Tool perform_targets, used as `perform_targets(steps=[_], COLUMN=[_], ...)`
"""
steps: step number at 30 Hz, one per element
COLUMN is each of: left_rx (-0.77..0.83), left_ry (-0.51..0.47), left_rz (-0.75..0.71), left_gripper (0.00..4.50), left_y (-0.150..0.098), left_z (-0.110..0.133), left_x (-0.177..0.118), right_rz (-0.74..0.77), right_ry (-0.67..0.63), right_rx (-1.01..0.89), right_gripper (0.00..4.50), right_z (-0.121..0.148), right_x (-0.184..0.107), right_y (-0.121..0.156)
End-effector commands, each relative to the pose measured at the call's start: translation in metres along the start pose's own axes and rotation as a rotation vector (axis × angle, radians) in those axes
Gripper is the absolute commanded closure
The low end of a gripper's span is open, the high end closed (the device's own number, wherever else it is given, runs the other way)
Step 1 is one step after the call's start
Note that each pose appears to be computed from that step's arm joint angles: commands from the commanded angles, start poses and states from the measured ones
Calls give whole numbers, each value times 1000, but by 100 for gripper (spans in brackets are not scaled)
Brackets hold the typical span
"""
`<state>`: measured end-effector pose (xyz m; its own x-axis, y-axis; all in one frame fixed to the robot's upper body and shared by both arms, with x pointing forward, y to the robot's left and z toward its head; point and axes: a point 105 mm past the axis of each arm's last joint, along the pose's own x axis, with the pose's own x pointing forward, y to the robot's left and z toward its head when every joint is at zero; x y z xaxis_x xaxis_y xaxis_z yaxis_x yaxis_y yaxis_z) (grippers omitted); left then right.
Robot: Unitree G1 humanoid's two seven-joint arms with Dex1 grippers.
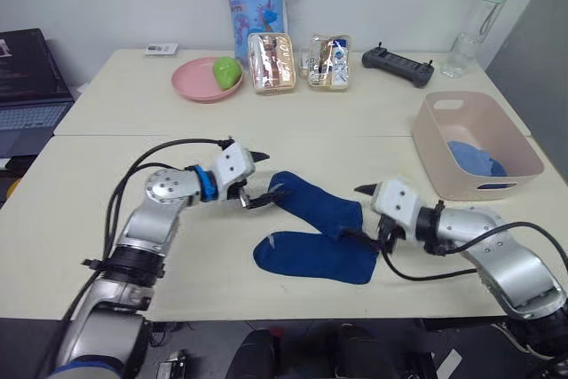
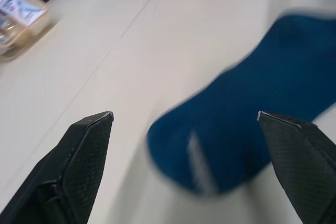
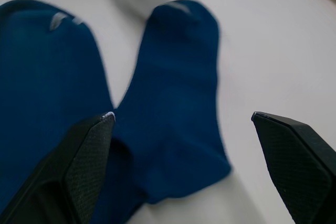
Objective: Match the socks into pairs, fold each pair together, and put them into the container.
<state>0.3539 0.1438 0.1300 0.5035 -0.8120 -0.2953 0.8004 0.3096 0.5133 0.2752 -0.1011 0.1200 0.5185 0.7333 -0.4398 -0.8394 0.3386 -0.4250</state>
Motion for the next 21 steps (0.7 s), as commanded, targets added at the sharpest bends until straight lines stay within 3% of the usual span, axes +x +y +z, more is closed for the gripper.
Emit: perform_targets(steps=[1, 12, 15, 21], left_rx=[162, 267, 285, 260], left_ry=[2, 76, 99, 79], left_rz=[-67, -99, -100, -116], left_gripper=[5, 5, 63, 245], left_y=[-9, -14, -12, -13], left_z=[-3, -25, -29, -29], left_x=[-2, 33, 37, 39], right_rz=[18, -2, -2, -46], right_ry=[24, 36, 42, -35], right_rx=[-126, -253, -266, -233], right_gripper=[0, 0, 0, 0], right_z=[-2, -6, -9, 3], right_x=[0, 13, 14, 17], right_y=[4, -4, -6, -14])
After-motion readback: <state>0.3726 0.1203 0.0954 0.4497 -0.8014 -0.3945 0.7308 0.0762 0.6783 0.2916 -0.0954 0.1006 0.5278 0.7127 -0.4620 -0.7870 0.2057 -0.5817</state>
